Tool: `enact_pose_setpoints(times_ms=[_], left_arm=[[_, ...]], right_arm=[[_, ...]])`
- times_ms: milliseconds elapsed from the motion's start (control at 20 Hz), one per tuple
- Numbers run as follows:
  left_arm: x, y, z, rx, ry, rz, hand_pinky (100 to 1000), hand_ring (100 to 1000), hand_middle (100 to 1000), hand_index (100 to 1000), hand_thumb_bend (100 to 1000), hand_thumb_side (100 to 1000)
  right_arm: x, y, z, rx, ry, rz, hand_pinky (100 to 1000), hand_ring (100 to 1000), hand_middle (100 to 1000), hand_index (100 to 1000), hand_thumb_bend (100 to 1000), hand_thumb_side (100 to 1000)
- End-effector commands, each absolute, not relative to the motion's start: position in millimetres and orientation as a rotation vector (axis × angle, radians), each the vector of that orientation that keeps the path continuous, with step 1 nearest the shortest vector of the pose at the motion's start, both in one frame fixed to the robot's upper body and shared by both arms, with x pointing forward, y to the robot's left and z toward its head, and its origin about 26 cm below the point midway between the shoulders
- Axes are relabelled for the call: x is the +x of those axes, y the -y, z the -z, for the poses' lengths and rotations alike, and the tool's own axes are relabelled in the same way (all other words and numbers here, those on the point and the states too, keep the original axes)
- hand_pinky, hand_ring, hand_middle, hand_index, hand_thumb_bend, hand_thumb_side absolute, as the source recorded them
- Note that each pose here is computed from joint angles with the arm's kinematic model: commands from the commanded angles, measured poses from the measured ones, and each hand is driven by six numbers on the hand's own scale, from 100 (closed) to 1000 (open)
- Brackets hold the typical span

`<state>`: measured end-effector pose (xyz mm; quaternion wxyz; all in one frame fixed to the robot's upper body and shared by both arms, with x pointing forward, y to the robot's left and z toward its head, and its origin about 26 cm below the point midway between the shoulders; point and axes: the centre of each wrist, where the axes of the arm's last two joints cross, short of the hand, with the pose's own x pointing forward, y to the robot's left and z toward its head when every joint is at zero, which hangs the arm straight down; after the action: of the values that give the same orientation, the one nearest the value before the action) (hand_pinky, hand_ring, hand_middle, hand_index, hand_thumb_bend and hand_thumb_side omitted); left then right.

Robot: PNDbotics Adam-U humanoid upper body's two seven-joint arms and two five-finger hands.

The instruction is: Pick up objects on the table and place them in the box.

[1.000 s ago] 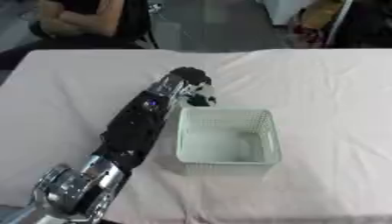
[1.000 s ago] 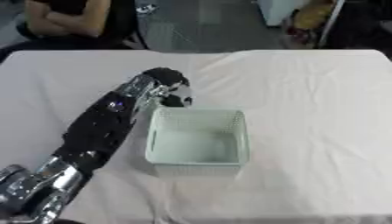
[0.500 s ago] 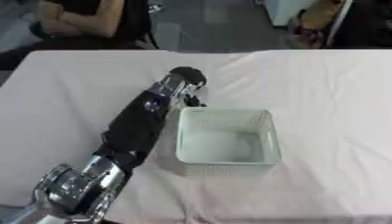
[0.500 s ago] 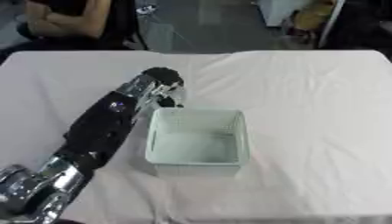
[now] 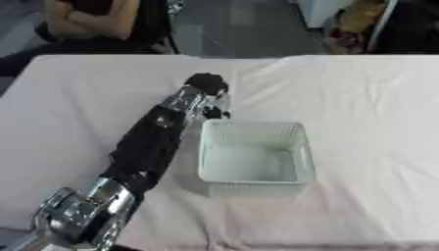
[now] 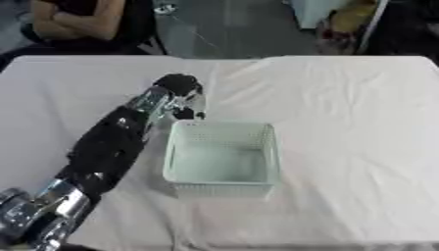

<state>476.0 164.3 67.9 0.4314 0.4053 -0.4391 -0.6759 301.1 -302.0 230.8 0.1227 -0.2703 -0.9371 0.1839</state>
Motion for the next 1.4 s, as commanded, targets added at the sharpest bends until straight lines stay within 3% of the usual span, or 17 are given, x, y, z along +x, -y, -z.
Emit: enact_pose_setpoints(times_ms=[50,250,400,450,500,600,650,700,750,800,1100,1400], left_arm=[[479.0,-177.9,-71.1,1.033,1.098,1.651,100,100,209,175,100,289],[479.0,-178.7,-71.1,1.023,1.118,1.625,100,100,204,172,100,314],[480.1,-181.7,-78.0,1.014,1.176,1.568,100,100,201,175,100,386],[480.9,-183.2,-83.6,1.012,1.209,1.537,100,100,203,176,100,527],[482.4,-185.5,-93.5,1.019,1.256,1.491,100,100,199,177,100,424],[484.8,-192.9,-120.6,1.047,1.371,1.369,100,100,197,180,100,487],[484.4,-195.0,-129.9,1.048,1.412,1.320,100,100,206,181,100,876],[484.4,-198.6,-144.7,1.057,1.471,1.254,100,100,197,183,100,553],[483.1,-202.9,-160.0,1.065,1.532,1.187,100,100,205,183,100,719],[480.5,-207.4,-176.2,1.076,1.595,1.122,100,100,205,183,100,609],[459.5,-218.1,-231.5,1.093,1.800,0.924,100,100,204,181,100,672],[450.9,-218.1,-242.0,1.072,1.842,0.890,100,100,204,181,100,672]], right_arm=[[298.3,304.0,-239.8,-0.816,2.754,-0.555,840,968,970,964,100,669],[298.2,304.0,-239.4,-0.816,2.752,-0.555,840,968,970,964,100,670],[298.0,304.5,-239.0,-0.819,2.749,-0.553,840,968,970,964,100,671],[298.0,304.7,-238.8,-0.820,2.748,-0.553,840,968,970,964,100,672],[297.9,305.0,-238.5,-0.822,2.746,-0.552,840,968,970,964,100,671],[297.7,305.5,-238.2,-0.826,2.743,-0.552,840,968,970,964,100,671],[297.6,305.7,-238.2,-0.827,2.742,-0.552,840,968,970,964,100,675],[297.5,306.1,-237.9,-0.830,2.740,-0.552,840,968,970,964,100,672],[297.4,306.4,-237.8,-0.832,2.738,-0.552,840,968,970,964,100,672],[297.3,306.6,-237.8,-0.834,2.737,-0.553,840,968,970,964,100,672],[296.9,307.6,-237.0,-0.840,2.730,-0.555,840,968,970,965,100,672],[296.8,307.6,-236.6,-0.841,2.728,-0.556,840,969,969,965,100,673]])
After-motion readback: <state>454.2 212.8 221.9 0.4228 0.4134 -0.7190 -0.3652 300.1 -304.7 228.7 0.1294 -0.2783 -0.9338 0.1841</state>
